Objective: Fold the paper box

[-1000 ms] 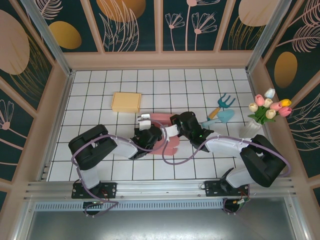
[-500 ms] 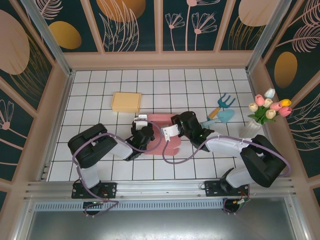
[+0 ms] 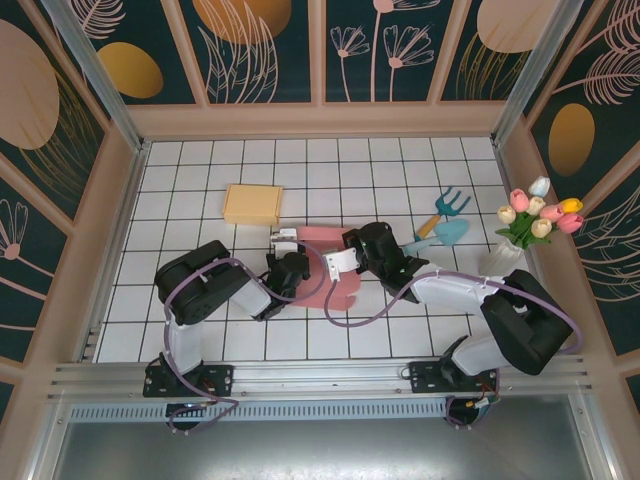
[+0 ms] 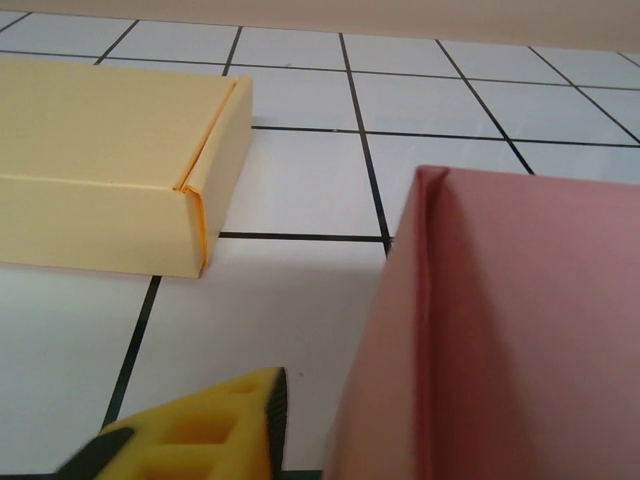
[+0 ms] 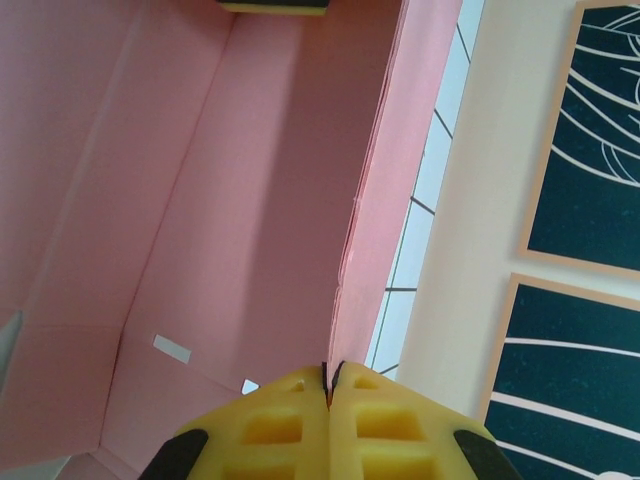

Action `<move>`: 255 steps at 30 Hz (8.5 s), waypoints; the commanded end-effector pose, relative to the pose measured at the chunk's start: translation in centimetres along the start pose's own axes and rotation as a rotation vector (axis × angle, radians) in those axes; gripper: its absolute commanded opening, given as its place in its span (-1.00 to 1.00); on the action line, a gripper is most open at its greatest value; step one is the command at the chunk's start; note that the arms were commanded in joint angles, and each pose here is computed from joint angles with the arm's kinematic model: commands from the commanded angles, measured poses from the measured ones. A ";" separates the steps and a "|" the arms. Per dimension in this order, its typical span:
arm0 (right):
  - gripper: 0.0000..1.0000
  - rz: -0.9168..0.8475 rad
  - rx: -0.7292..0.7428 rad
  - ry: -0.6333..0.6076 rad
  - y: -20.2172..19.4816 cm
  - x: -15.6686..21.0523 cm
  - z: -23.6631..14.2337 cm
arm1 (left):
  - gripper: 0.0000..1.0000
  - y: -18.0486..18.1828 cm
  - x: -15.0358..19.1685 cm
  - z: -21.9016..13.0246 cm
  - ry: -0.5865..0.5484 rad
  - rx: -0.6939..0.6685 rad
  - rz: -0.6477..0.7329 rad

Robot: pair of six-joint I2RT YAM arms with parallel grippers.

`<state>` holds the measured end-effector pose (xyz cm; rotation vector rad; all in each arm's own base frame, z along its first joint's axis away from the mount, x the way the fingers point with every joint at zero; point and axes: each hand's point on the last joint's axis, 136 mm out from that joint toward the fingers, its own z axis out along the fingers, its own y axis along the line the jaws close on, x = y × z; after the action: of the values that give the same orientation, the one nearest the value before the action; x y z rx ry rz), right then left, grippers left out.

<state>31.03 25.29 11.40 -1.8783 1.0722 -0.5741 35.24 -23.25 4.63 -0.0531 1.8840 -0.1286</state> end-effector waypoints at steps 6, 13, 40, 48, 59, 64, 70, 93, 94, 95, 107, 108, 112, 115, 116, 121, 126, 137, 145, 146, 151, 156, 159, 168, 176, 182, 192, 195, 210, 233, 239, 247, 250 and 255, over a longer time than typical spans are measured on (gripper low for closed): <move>-1.00 0.018 -0.233 0.143 6.3 3.6 -0.4 | -0.69 10.2 1.8 -0.7 0.033 -0.371 0.083; -1.00 0.043 -0.232 0.102 6.0 2.5 -0.2 | -0.01 6.8 1.2 -0.8 0.061 -0.143 0.054; -1.00 0.041 -0.278 0.064 6.8 1.0 -0.1 | 0.17 3.2 -2.1 -4.2 0.013 0.118 0.023; -1.00 0.007 -0.234 0.064 6.0 0.5 -0.3 | 0.06 1.3 -1.7 -2.3 0.046 0.122 0.059; -1.00 -0.036 -0.209 0.056 5.8 -0.2 -0.5 | -0.57 3.0 -1.8 -1.3 0.034 -0.026 0.031; -1.00 -0.033 -0.186 0.104 5.3 0.8 -0.5 | -0.86 7.0 -1.6 -1.5 -0.001 -0.251 0.046; -1.00 -0.010 -0.170 0.113 4.5 1.0 -0.7 | -0.77 6.1 -1.0 -1.6 0.013 -0.165 0.102; -1.00 0.028 -0.131 0.162 3.4 1.5 -0.5 | 0.47 0.7 -3.7 -7.1 0.063 0.319 -0.004; -1.00 0.026 -0.119 0.160 3.2 1.5 -0.6 | 0.47 0.6 -3.5 -6.9 0.069 0.315 0.000; -1.00 0.026 -0.109 0.157 3.0 1.4 -0.7 | 0.46 0.5 -3.2 -6.6 0.079 0.310 0.008; -1.00 -0.066 0.074 0.191 0.0 0.4 -1.4 | 0.40 -0.4 -0.3 -3.3 0.137 0.241 0.052; -1.00 -0.071 0.072 0.192 0.0 0.4 -1.3 | 0.39 -0.4 -0.1 -3.1 0.139 0.239 0.049; -1.00 -0.075 0.063 0.189 0.5 0.2 -1.1 | 0.38 -0.3 1.6 -2.0 0.166 0.209 0.042; -1.00 -0.075 0.057 0.187 0.8 0.2 -1.0 | 0.38 -0.3 2.7 -1.3 0.182 0.193 0.039; -1.00 -0.077 0.052 0.189 0.9 0.2 -1.0 | 0.37 -0.1 2.9 -1.0 0.183 0.175 0.040; -1.00 -0.076 0.037 0.188 1.2 0.2 -1.1 | 0.31 1.4 2.5 -0.9 0.137 0.104 0.017; -1.00 -0.071 0.020 0.183 1.5 0.2 -0.9 | 0.32 0.9 0.7 -2.2 0.092 0.177 -0.016; -1.00 -0.067 -0.009 0.181 2.3 0.1 -0.6 | 0.27 -0.6 1.5 -0.2 0.121 0.168 0.027; -1.00 -0.058 -0.018 0.203 2.4 1.0 -0.7 | -0.52 3.9 1.6 0.4 0.088 -0.079 0.024; -1.00 -0.056 -0.020 0.206 2.4 1.2 -0.7 | -0.54 4.6 1.5 0.3 0.083 -0.107 0.026; -1.00 -0.052 -0.017 0.211 2.3 1.2 -0.7 | -0.57 6.4 1.4 0.0 0.082 -0.154 0.025; -1.00 -0.051 -0.016 0.204 2.2 0.8 -0.5 | 0.04 4.1 1.0 -0.6 0.093 0.004 0.023; -1.00 -0.045 -0.034 0.216 2.5 0.9 -0.2 | 0.24 2.6 -0.2 -1.8 0.085 0.121 0.007; -1.00 -0.022 -0.063 0.261 2.7 1.3 0.5 | 0.45 -0.7 -4.2 -6.3 0.072 0.396 -0.070; -1.00 -0.019 -0.045 0.227 2.3 0.2 0.2 | 0.43 -0.2 -1.8 -4.0 0.130 0.300 0.050; -1.00 -0.043 -0.031 0.197 2.2 -0.6 0.0 | 0.38 -0.2 -0.3 -1.0 0.163 0.192 0.094; -0.76 -0.011 0.015 0.132 1.0 -2.2 -0.5 | -0.72 0.7 -1.6 -0.8 0.097 0.140 0.068; -0.55 0.016 0.010 0.123 0.4 -2.7 -0.7 | -0.85 1.5 -1.7 -1.2 0.073 0.124 0.051; 0.98 0.718 0.365 -0.081 -12.3 -3.6 -8.6 | -1.00 6.1 -5.1 -4.2 -0.113 0.000 -0.074; 0.89 1.740 0.091 -0.017 -8.5 -3.3 -0.9 | -1.00 3.8 -3.3 0.3 -0.071 -0.033 0.099; 0.86 1.770 0.021 -0.012 -7.2 -3.2 1.2 | -1.00 4.0 -3.1 0.2 -0.070 -0.031 0.098; 0.76 1.828 0.022 0.020 -6.1 -1.3 2.3 | -1.00 3.9 -2.9 0.3 -0.067 -0.028 0.107; 0.67 1.839 -0.006 0.034 -5.2 -1.0 3.1 | -1.00 3.9 -2.8 0.3 -0.067 -0.028 0.109; 0.57 1.864 -0.041 0.032 -4.0 -1.3 3.9 | -1.00 3.9 -2.8 0.4 -0.066 -0.031 0.110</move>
<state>35.12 28.58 13.40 -0.2892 2.1815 0.4625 36.14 -19.13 6.39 0.0284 1.8397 -0.0281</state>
